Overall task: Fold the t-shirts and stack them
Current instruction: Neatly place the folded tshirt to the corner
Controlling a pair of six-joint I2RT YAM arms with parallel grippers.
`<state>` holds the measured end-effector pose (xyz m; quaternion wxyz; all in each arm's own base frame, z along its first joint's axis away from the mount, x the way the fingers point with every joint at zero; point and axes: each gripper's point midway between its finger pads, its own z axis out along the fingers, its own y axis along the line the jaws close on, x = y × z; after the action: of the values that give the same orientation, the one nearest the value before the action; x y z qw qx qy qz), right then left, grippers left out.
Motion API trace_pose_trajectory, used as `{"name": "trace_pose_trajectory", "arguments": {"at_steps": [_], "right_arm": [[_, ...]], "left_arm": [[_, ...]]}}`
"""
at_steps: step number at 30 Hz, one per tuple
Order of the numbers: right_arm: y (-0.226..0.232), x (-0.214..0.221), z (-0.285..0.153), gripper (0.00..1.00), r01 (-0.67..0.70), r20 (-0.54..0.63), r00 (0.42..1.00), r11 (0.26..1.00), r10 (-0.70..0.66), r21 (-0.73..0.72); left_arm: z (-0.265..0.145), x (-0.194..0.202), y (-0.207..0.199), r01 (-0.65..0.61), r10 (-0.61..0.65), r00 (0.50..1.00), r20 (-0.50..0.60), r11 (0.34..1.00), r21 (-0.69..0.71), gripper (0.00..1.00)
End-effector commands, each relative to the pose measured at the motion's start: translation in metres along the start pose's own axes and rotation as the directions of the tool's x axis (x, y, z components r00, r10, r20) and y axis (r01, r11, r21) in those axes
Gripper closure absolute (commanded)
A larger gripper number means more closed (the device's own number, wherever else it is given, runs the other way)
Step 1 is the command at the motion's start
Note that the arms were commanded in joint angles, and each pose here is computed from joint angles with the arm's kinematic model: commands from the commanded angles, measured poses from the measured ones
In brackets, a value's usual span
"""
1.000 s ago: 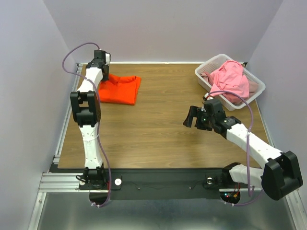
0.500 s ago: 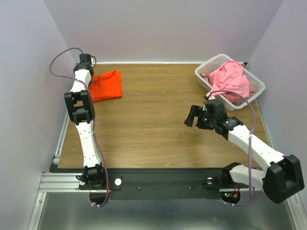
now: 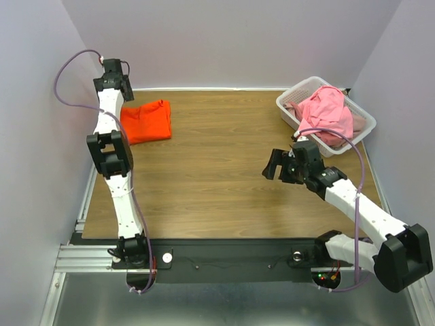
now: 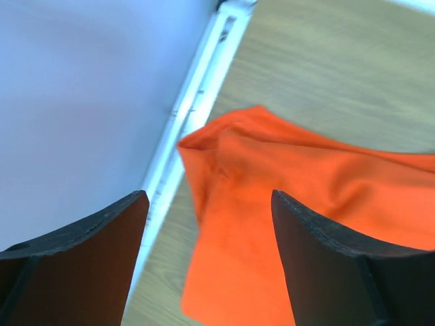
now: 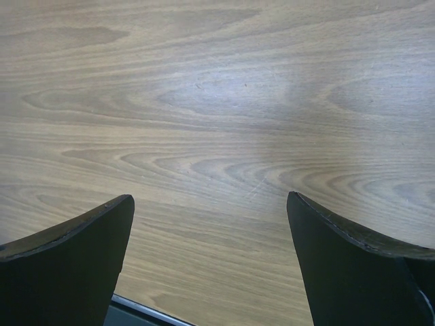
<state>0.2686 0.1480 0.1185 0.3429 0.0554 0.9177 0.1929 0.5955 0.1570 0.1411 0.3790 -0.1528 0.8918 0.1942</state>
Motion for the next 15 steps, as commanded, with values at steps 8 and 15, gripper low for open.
{"name": "trace_pose_trajectory", "arguments": {"at_steps": [8, 15], "right_arm": [[-0.006, -0.011, -0.021, 0.00, -0.091, 0.094, 0.992, 0.995, 0.088, 0.030], [-0.006, -0.003, -0.041, 0.00, -0.152, 0.141, 0.978, 0.988, 0.155, -0.027]], "left_arm": [[-0.309, -0.040, -0.083, 0.320, -0.436, 0.878, 0.198, 0.842, 0.435, 0.08], [-0.404, 0.141, -0.157, 0.290, -0.463, 0.886, -0.005, 0.546, 0.786, 0.04]]}}
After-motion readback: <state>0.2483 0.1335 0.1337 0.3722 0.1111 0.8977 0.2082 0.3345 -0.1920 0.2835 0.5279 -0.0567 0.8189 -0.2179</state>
